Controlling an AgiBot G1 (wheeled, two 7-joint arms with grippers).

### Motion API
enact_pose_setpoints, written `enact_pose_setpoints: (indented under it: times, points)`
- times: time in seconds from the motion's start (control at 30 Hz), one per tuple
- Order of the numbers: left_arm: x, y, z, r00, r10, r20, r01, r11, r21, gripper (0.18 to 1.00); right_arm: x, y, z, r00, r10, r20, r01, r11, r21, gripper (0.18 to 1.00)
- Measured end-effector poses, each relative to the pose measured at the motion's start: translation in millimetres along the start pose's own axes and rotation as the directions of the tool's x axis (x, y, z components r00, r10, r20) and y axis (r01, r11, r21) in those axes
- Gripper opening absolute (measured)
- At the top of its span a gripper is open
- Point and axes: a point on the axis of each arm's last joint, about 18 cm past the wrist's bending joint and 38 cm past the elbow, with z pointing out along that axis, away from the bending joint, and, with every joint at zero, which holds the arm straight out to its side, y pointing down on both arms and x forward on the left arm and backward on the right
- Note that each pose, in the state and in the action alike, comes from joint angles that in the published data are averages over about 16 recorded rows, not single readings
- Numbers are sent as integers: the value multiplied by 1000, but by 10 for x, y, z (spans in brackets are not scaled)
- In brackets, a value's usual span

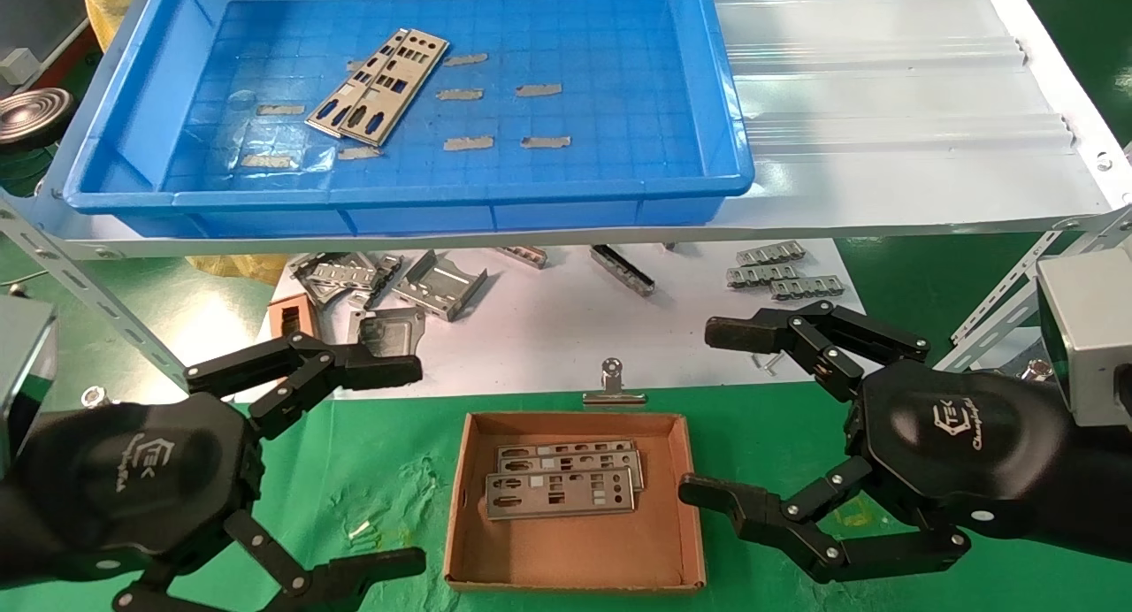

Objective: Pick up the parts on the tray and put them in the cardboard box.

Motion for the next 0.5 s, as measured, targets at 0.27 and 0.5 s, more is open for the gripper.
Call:
enact_pose_setpoints:
  times: [0.27, 0.5]
  points:
    - [0, 0, 0, 1000, 0, 0, 0, 1000, 0, 1001, 0, 0, 0, 1000, 0, 0, 0, 1000, 0, 1000]
    - [0, 0, 0, 1000, 0, 0, 0, 1000, 0, 1001, 0, 0, 0, 1000, 0, 0, 0, 1000, 0, 1000]
